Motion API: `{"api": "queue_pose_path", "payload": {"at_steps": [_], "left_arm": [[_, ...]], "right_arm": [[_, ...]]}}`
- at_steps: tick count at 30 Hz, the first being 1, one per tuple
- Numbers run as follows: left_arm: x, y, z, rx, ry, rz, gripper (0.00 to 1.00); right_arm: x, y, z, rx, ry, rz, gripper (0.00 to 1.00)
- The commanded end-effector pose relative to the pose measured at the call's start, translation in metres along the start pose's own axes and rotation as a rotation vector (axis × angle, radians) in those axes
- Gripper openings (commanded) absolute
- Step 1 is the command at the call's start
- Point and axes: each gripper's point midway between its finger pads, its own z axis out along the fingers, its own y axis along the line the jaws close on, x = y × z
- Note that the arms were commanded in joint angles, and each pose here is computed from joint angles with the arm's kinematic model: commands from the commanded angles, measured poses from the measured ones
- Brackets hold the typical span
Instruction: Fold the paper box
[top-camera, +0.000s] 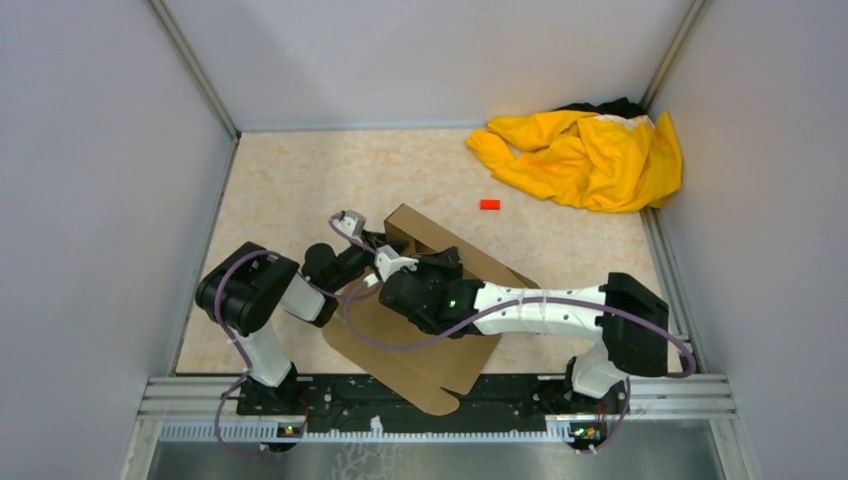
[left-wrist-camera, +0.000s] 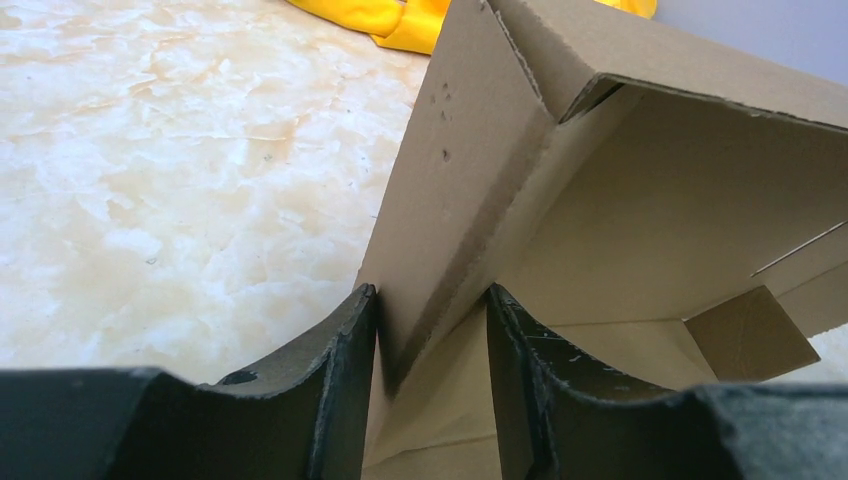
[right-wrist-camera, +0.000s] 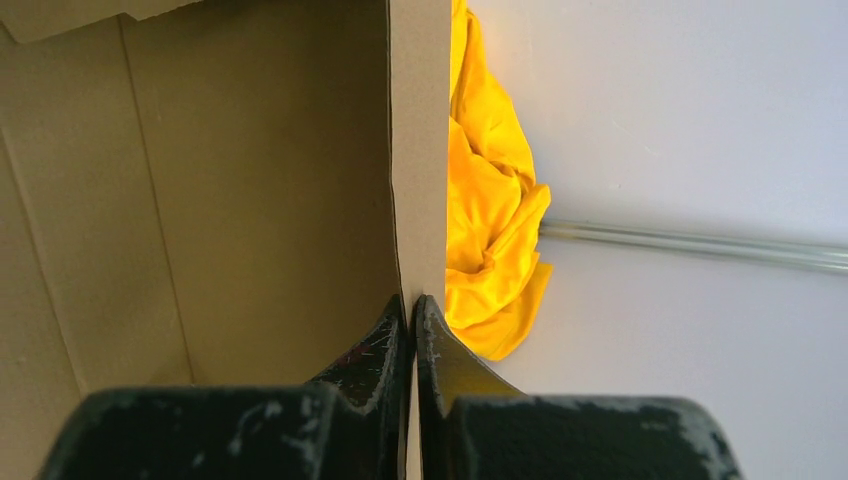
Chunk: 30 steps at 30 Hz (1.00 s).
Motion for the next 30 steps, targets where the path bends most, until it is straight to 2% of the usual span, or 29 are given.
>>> {"api": "queue_pose_path", "payload": {"at_steps": [1, 13, 17, 19, 21, 26, 30], "left_arm": [[-0.002, 0.016, -0.003, -0.092, -0.032, 0.016, 0.43], [-0.005, 0.016, 0.005, -0.092, -0.016, 0.018, 0.37], [-0.004, 0.015, 0.006, -0.087, 0.004, 0.012, 0.34], [-0.005, 0.013, 0.007, -0.078, 0.01, 0.009, 0.32], [-0.004, 0.012, 0.007, -0.074, 0.019, 0.002, 0.32], [-0.004, 0.01, 0.008, -0.07, 0.043, -0.02, 0.31], [-0.005, 0.011, 0.007, -0.09, 0.071, -0.038, 0.31]], "right_arm": [[-0.018, 0.031, 0.001, -0.201, -0.084, 0.117, 0.0], [-0.022, 0.02, -0.002, -0.258, -0.083, 0.188, 0.0], [-0.021, 0.011, -0.009, -0.278, -0.076, 0.265, 0.09], [-0.02, 0.003, -0.013, -0.274, -0.07, 0.311, 0.17], [-0.018, -0.007, -0.019, -0.268, -0.056, 0.39, 0.23], [-0.018, -0.031, -0.042, -0.305, -0.093, 0.633, 0.3], [-0.017, -0.042, -0.064, -0.382, -0.169, 0.86, 0.37]]}}
